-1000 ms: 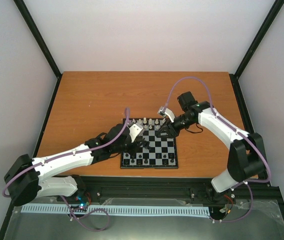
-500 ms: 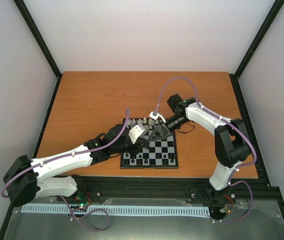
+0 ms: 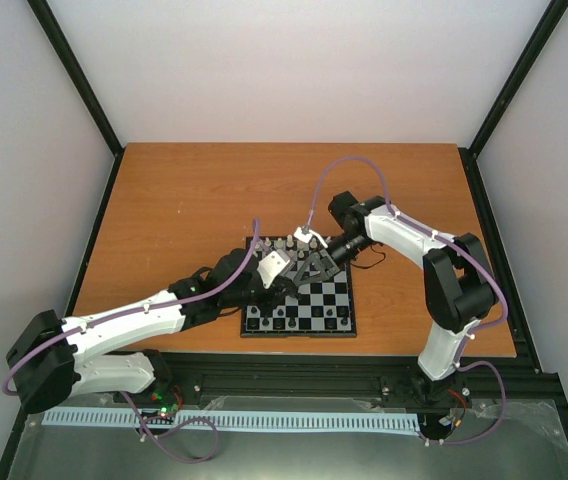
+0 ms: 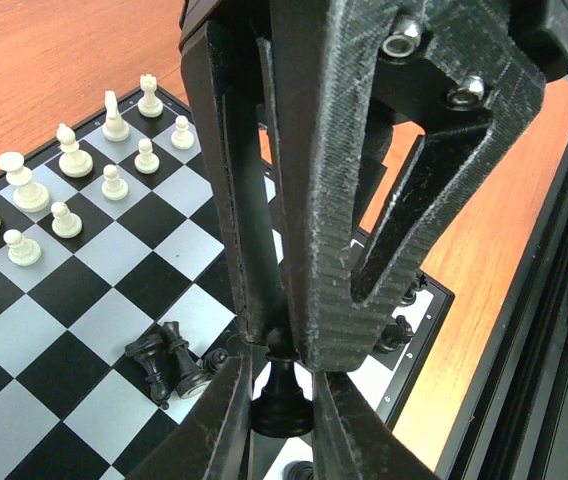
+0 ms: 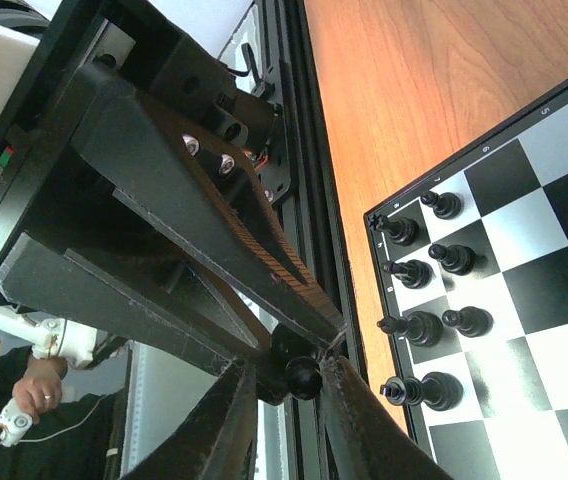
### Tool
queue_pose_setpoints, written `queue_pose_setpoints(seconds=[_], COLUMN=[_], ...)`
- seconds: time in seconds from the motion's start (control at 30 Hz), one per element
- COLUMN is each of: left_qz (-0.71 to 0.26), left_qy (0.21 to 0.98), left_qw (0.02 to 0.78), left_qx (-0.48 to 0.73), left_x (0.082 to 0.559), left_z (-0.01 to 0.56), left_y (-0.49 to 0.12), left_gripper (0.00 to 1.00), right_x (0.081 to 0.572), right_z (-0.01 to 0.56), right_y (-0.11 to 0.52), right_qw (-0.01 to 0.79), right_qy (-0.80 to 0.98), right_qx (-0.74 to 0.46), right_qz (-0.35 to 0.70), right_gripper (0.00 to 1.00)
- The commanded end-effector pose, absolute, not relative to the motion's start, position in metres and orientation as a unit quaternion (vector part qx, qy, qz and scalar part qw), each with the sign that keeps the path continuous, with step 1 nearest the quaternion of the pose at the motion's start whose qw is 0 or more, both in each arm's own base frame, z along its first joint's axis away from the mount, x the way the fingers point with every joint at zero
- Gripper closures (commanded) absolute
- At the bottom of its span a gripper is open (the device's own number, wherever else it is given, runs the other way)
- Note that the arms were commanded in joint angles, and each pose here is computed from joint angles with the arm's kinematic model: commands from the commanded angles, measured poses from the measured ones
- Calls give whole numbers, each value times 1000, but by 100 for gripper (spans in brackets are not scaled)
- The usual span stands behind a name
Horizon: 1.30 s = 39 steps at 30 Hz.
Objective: Set up the chess pieces on the board
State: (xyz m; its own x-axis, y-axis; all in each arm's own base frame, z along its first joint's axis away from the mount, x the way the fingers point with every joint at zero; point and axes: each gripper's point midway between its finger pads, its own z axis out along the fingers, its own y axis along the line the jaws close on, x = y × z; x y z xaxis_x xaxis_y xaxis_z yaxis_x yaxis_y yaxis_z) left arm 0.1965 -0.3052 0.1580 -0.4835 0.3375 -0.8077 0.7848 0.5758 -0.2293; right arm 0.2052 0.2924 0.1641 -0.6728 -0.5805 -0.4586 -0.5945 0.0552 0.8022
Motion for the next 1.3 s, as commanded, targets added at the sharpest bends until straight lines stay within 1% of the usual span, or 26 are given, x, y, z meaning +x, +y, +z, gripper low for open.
queue_pose_setpoints(seconds=[0.0, 0.1, 0.17, 0.23, 0.43, 0.5, 0.63, 0.8, 0.97, 1.07, 1.17, 1.2, 1.27], left_qz=[-321, -322, -322, -320, -318, -324, -311, -255, -192, -184, -186, -185, -181], left_qy=[783, 782, 782, 783, 789, 788, 795, 828, 875, 888, 895, 896, 900], left_qw=[395, 395, 394, 394, 402, 410, 438, 441, 386, 366, 358, 358, 359], left_qx=[358, 359, 360, 359, 339, 325, 282, 233, 221, 207, 189, 183, 167], left_x=[196, 196, 196, 196, 198, 198, 205, 219, 222, 219, 214, 214, 215], left_z=[177, 177, 177, 177, 186, 197, 226, 227, 191, 177, 178, 181, 186], left_y=[-314, -314, -314, -314, -308, -304, -287, -265, -254, -248, -241, -237, -228], left_gripper=[88, 87, 84, 77, 48, 41, 34, 33, 37, 39, 38, 36, 29], right_x=[203, 205, 206, 208, 214, 215, 220, 224, 230, 233, 238, 239, 240], right_z=[169, 168, 168, 167, 164, 155, 142, 134, 135, 141, 145, 146, 144], right_y=[299, 300, 300, 299, 292, 285, 273, 264, 258, 254, 250, 251, 253], right_qw=[5, 4, 6, 11, 50, 64, 101, 125, 155, 184, 215, 224, 229], right_qy=[713, 712, 712, 715, 734, 748, 769, 780, 781, 762, 739, 730, 712], right_qx=[-409, -407, -409, -413, -437, -445, -464, -475, -493, -530, -574, -590, -622], right_qz=[570, 572, 570, 564, 517, 488, 428, 389, 352, 323, 280, 263, 234], right_gripper=[85, 88, 89, 90, 91, 91, 90, 89, 86, 83, 78, 76, 73])
